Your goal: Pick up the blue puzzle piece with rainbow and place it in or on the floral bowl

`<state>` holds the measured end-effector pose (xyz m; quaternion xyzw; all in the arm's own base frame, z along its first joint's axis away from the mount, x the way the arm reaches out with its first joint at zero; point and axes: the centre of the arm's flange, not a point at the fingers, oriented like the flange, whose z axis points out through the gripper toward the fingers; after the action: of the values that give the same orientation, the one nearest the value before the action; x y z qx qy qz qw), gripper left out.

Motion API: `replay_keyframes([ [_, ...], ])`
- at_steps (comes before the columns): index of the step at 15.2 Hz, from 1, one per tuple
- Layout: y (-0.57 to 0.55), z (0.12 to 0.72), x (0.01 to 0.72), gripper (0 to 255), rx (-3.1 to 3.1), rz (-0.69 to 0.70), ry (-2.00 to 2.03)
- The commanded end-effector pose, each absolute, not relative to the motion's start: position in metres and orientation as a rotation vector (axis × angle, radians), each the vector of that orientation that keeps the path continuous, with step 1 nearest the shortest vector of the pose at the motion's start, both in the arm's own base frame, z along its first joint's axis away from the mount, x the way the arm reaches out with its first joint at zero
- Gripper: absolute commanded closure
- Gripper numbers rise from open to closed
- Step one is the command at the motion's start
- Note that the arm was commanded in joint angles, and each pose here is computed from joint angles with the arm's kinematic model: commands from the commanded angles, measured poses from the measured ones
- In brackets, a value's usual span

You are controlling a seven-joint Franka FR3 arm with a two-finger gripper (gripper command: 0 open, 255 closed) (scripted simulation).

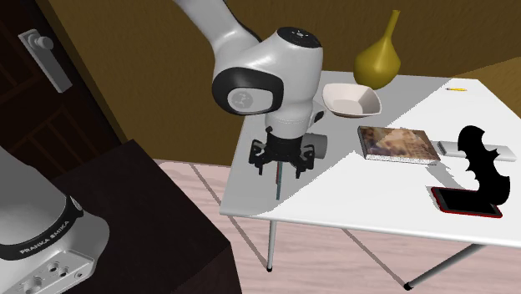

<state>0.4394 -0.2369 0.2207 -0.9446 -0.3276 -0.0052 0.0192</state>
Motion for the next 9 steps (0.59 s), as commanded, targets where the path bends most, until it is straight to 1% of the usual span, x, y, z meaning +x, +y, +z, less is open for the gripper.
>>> replay_keyframes([
  [1, -0.2369, 0.2207, 0.4394, 0, -2.932, -0.016, -1.017],
  [2, -0.2369, 0.2207, 0.4394, 255, -2.932, -0.016, -1.017],
  [9, -0.2369, 0.2207, 0.4394, 255, -2.932, -0.016, -1.017],
])
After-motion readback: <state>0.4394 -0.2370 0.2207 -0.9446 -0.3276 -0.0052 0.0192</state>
